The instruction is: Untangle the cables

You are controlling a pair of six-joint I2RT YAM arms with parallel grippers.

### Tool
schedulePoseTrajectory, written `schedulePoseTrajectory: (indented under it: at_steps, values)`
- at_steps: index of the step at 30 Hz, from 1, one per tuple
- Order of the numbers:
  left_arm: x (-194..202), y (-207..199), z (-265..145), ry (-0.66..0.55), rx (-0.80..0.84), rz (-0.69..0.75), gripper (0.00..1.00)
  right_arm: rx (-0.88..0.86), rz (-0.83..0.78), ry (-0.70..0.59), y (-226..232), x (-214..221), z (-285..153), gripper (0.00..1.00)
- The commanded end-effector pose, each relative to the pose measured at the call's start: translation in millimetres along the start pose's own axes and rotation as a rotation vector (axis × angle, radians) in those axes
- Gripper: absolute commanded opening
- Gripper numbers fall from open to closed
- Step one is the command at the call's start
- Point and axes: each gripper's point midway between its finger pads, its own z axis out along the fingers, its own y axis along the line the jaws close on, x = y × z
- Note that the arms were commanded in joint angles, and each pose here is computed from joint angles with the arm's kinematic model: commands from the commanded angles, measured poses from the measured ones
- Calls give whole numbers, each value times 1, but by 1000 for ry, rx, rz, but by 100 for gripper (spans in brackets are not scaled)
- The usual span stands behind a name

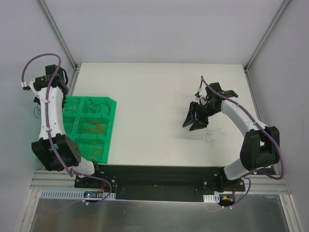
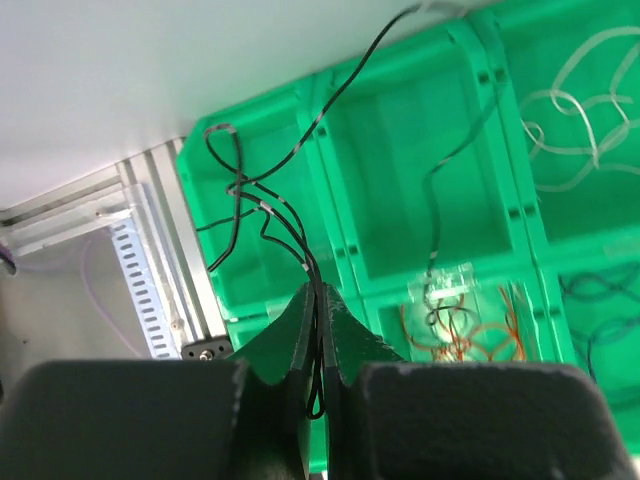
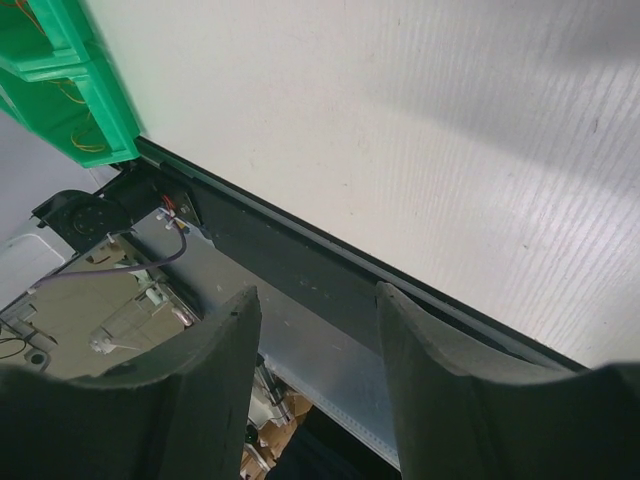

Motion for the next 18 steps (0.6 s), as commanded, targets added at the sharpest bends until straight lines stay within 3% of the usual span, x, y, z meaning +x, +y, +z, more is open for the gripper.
schedulePoseTrajectory:
  at_steps: [1, 12, 18]
  values:
    - [-18, 19, 22, -52, -212, -43, 0, 3, -13, 11, 6, -2, -5, 52]
    - [11, -9, 77, 123, -292, -47, 0, 14, 0, -3, 12, -9, -11, 52]
    - [24, -48, 104, 210, -228, -14, 0, 18, 2, -1, 11, -8, -11, 52]
